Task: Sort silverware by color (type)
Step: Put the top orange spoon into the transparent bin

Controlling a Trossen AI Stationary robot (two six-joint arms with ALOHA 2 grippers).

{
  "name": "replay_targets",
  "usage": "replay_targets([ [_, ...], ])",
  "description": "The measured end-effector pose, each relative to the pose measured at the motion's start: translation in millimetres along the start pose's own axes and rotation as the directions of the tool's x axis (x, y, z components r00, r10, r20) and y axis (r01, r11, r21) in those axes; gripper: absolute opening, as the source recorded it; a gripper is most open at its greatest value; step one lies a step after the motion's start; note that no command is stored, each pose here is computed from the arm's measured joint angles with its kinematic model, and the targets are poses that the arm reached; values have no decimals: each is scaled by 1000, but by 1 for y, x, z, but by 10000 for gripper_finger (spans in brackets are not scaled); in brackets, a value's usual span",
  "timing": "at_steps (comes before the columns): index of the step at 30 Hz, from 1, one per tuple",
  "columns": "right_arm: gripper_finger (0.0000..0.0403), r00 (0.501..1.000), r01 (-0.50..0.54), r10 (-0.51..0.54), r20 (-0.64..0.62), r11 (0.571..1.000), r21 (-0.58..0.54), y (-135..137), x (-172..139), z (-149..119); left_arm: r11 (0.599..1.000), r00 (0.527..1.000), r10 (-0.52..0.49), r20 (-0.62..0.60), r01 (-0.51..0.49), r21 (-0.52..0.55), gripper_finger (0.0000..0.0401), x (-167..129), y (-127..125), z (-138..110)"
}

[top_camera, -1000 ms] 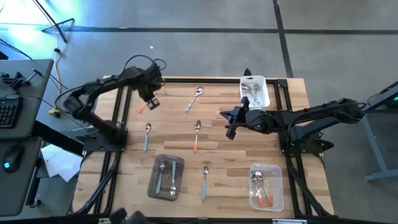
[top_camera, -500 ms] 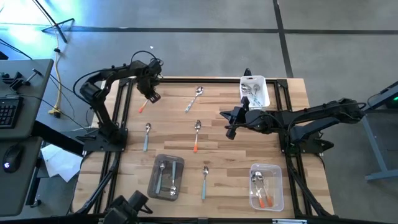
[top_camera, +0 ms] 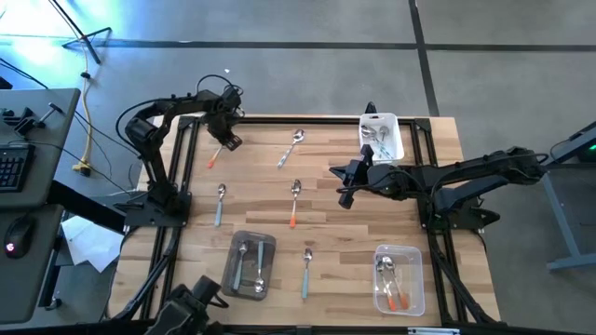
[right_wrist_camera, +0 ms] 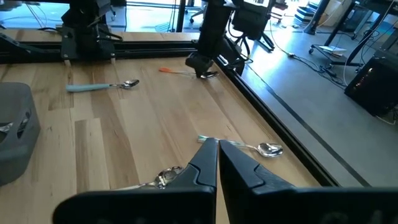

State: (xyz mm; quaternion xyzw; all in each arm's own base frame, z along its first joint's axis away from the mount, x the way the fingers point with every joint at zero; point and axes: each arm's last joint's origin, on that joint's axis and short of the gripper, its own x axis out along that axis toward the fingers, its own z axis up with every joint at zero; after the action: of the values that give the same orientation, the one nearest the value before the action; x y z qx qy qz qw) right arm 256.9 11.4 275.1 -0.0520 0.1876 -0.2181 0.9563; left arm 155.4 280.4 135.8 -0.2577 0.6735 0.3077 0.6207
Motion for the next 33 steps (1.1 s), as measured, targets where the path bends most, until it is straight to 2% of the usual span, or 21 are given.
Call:
replay_targets([
  [5, 0, 1000, 0, 0, 0, 1000, -7, 0, 0, 0, 1000, 1000, -3, 18, 3, 27, 33, -2, 0, -1],
  [7, 0, 1000, 0, 0, -1, 1000, -8, 0, 0, 0, 999, 999, 28, 46, -30, 26, 11, -5, 2, 1],
  [13, 0, 1000, -2, 2, -10, 1000, -15, 0, 0, -1, 999, 994, 42, 98, -45, 24, 4, -23, 3, -3],
  [17, 0, 999, -1, 0, -33, 999, -32, 0, 0, -4, 1000, 975, -8, 222, 3, 25, 3, -55, -2, -10],
  [20, 0, 999, 16, -18, -37, 999, -47, 0, 0, -4, 997, 931, -76, 357, 63, 48, 2, -89, -12, -21],
  [23, 0, 999, 31, -31, -25, 1000, 4, -1, 0, -3, 989, 840, -148, 521, 111, 102, 2, -118, -28, -39],
  [26, 0, 995, 100, -98, -32, 993, 63, 6, 5, -7, 974, 696, -228, 680, 161, 161, 1, -134, -47, -61],
  [30, 0, 974, 226, -226, -23, 974, 12, 29, 22, -19, 938, 444, -334, 832, 246, 245, 1, -132, -75, -89],
  [33, 0, 973, 222, -224, 61, 974, 40, 49, 41, -22, 886, 216, -401, 890, 337, 318, 1, -124, -94, -104],
])
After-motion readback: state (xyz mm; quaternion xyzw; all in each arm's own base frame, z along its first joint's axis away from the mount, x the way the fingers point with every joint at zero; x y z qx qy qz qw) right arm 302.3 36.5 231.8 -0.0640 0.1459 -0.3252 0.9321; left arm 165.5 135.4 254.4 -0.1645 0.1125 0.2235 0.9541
